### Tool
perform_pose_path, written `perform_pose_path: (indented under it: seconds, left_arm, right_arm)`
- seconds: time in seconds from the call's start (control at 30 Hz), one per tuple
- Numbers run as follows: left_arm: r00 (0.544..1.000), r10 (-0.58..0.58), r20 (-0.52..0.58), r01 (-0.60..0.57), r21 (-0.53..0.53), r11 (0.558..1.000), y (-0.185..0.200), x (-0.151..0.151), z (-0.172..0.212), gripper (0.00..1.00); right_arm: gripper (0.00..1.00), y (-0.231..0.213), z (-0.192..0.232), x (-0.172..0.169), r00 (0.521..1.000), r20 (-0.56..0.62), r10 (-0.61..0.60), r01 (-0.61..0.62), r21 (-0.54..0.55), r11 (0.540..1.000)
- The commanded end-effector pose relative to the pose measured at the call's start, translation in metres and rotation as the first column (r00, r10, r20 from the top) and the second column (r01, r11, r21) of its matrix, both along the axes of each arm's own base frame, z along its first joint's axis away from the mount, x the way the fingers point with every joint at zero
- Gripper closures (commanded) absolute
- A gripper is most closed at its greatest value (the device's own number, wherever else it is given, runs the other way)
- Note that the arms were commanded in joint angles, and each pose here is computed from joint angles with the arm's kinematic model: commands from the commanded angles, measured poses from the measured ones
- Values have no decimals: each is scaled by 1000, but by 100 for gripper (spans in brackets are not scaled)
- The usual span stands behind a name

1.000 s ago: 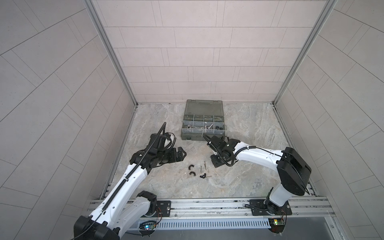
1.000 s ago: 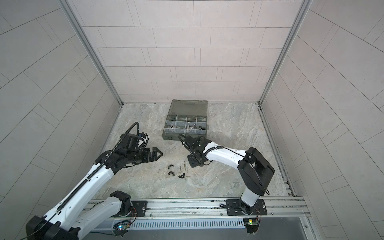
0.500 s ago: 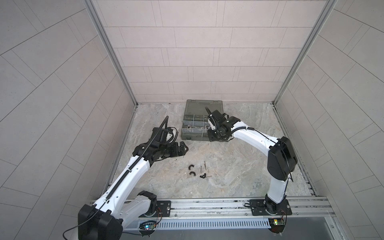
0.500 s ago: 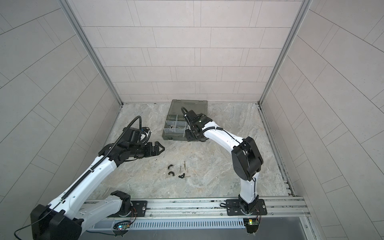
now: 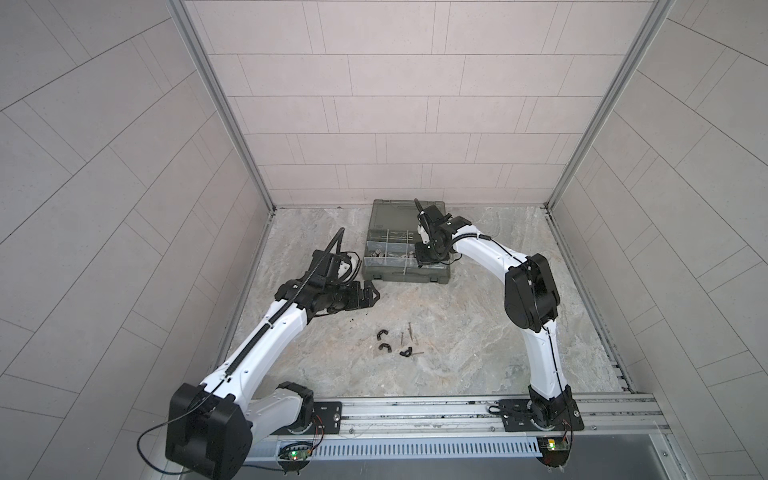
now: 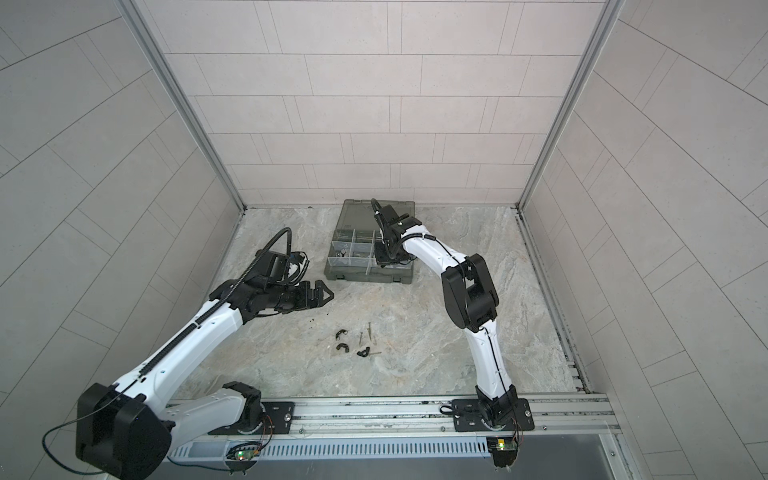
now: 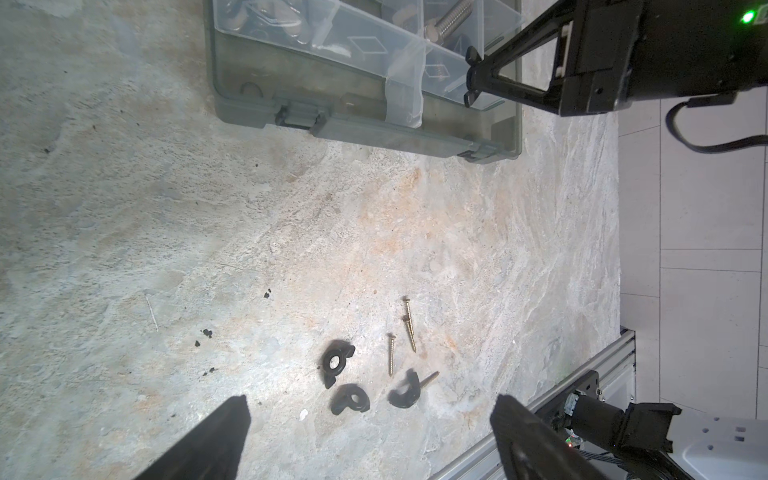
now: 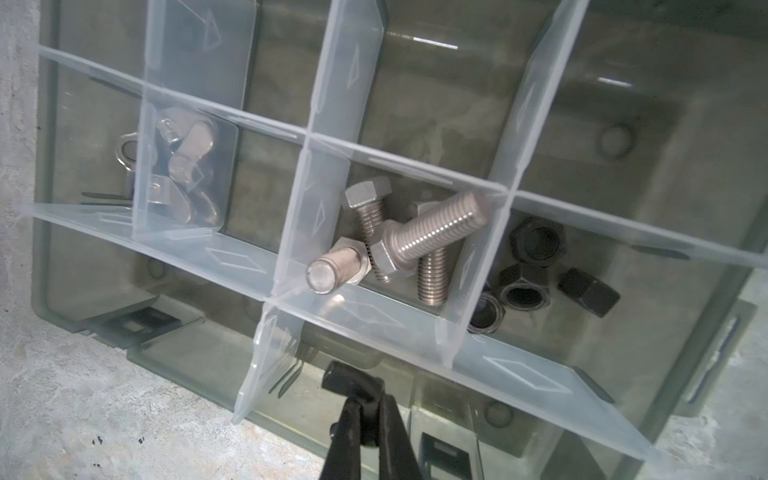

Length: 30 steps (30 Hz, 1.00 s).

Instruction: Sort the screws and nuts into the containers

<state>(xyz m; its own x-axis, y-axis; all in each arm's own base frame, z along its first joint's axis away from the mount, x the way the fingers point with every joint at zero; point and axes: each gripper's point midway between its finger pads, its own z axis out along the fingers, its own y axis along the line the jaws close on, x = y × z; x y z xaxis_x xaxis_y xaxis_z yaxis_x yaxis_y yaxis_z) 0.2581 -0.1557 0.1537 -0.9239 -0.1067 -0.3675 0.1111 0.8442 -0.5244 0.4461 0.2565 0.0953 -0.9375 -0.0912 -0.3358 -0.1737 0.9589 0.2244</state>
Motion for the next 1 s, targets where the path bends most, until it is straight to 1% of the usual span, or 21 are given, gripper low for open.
perform_pose_path:
  seconds: [0.0,0.13,0.3,0.47,0.53,0.67,0.8,0.97]
  left_arm:
    - [999,-26,36,26,-12,1000,-5,6,10,3]
    - [999,-27,39,27,-13,1000,-5,5,11,3]
    - [999,-21,44,22,-17,1000,-4,2,14,3]
    - [998,-10,57,12,-36,999,-2,-5,22,3]
    - [998,-5,67,8,-44,999,-1,-9,26,3]
    - [997,2,73,2,-48,999,4,-21,29,3]
    - [996,11,87,-6,-52,999,10,-37,32,3]
    - [994,25,104,-18,-67,998,17,-56,37,3]
  right_arm:
    - [92,2,-3,-4,1000,-23,13,-13,-3,1000]
    - [87,1,-3,-6,1000,-26,12,-12,0,1000]
    - [74,-1,10,-10,1000,-3,9,-9,15,1000]
    - [73,-5,29,-27,1000,14,17,-17,17,1000]
    - [73,-4,37,-41,999,26,31,-31,9,999]
    - [75,0,38,-88,996,16,87,-86,-23,996]
    - [76,11,25,-141,991,-8,131,-131,-20,991]
    - [79,22,8,-190,986,-15,168,-169,-41,985]
